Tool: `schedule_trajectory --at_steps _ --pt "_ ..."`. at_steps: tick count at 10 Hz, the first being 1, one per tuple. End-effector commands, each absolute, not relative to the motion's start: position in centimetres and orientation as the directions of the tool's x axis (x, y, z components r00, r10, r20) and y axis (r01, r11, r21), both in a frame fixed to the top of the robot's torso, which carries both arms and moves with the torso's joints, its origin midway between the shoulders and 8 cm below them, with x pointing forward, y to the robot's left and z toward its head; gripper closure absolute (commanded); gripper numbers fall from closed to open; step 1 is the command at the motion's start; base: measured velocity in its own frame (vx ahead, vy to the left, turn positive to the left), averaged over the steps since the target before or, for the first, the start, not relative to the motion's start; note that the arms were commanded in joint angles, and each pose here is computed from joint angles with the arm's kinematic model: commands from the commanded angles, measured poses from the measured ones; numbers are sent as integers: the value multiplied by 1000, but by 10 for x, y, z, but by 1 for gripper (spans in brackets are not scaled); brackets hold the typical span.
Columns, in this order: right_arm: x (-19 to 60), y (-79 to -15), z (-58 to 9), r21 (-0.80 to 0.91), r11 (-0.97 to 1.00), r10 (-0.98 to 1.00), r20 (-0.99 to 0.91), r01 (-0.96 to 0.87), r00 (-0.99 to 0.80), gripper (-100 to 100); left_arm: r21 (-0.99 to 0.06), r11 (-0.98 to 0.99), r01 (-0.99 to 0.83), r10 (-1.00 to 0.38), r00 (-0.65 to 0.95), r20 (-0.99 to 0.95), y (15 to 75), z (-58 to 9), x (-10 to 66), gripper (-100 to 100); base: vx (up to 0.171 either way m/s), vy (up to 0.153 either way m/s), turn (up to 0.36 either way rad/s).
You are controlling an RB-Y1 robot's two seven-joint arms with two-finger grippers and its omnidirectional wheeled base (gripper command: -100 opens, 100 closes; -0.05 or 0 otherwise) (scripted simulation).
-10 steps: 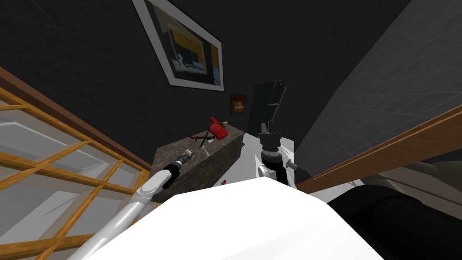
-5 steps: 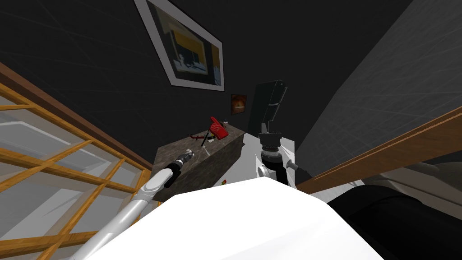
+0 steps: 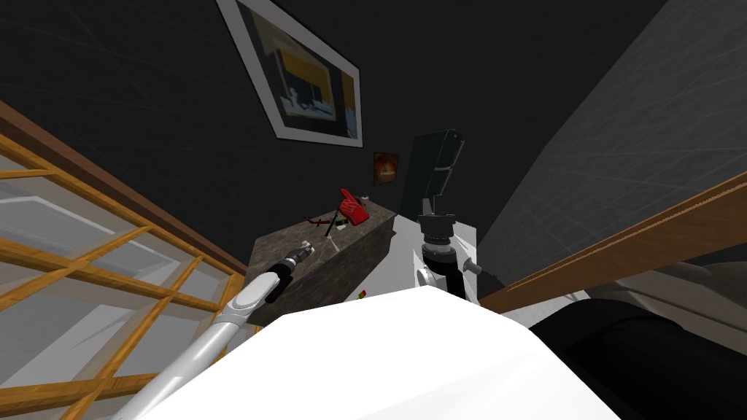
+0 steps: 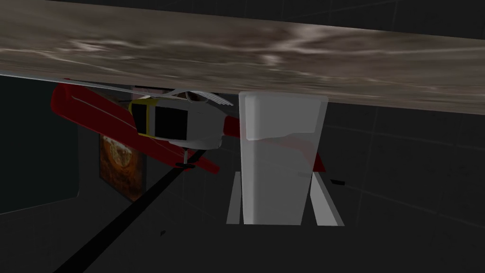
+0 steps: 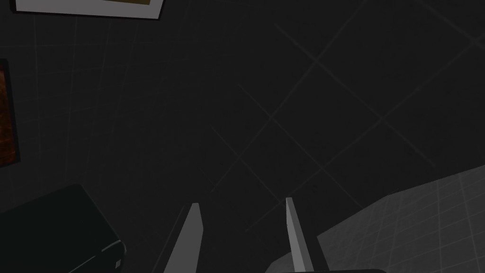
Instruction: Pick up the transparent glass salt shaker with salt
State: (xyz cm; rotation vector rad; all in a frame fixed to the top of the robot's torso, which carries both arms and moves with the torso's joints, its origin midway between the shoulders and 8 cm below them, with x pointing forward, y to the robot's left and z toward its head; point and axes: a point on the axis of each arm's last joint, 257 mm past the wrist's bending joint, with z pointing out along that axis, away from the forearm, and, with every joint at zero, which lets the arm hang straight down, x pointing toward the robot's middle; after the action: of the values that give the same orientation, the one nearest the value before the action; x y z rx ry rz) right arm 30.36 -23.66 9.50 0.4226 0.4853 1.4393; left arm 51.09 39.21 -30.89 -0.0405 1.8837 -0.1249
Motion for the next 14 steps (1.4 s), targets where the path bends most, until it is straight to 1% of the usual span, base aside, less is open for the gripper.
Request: schedule_trajectory --at_steps 1,4,5,8,9,11,12,14 --pt "304 -237 95 551 89 996 -62 -830 66 0 -105 994 16 -95 -321 -942 405 -315 495 100 19 -15 -142" --pt "304 -237 95 551 89 996 -62 -830 66 0 -114 993 17 -102 -316 -943 404 -313 496 100 8 -8 -23" --pt "304 -237 95 551 89 996 -62 -830 66 0 -116 993 -4 -111 -323 -940 416 -317 481 100 13 -12 -139" --pt "304 -237 95 551 89 996 -62 -830 66 0 -121 993 -2 -115 -318 -941 416 -316 480 100 7 -6 -28" --pt "304 -237 95 551 89 996 -62 -830 66 0 -122 992 -22 -123 -323 -938 428 -319 465 100 14 -12 -132" --pt "304 -237 95 551 89 996 -62 -830 66 0 -135 990 -25 -136 -320 -938 428 -319 464 100 9 -9 -43" --pt "304 -237 95 551 89 996 -62 -830 66 0 -126 992 -22 -126 -318 -940 428 -319 464 100 1 -4 13" --pt "304 -237 95 551 89 996 -62 -830 66 0 -127 991 -43 -134 -322 -937 440 -321 448 100 15 -12 -108"
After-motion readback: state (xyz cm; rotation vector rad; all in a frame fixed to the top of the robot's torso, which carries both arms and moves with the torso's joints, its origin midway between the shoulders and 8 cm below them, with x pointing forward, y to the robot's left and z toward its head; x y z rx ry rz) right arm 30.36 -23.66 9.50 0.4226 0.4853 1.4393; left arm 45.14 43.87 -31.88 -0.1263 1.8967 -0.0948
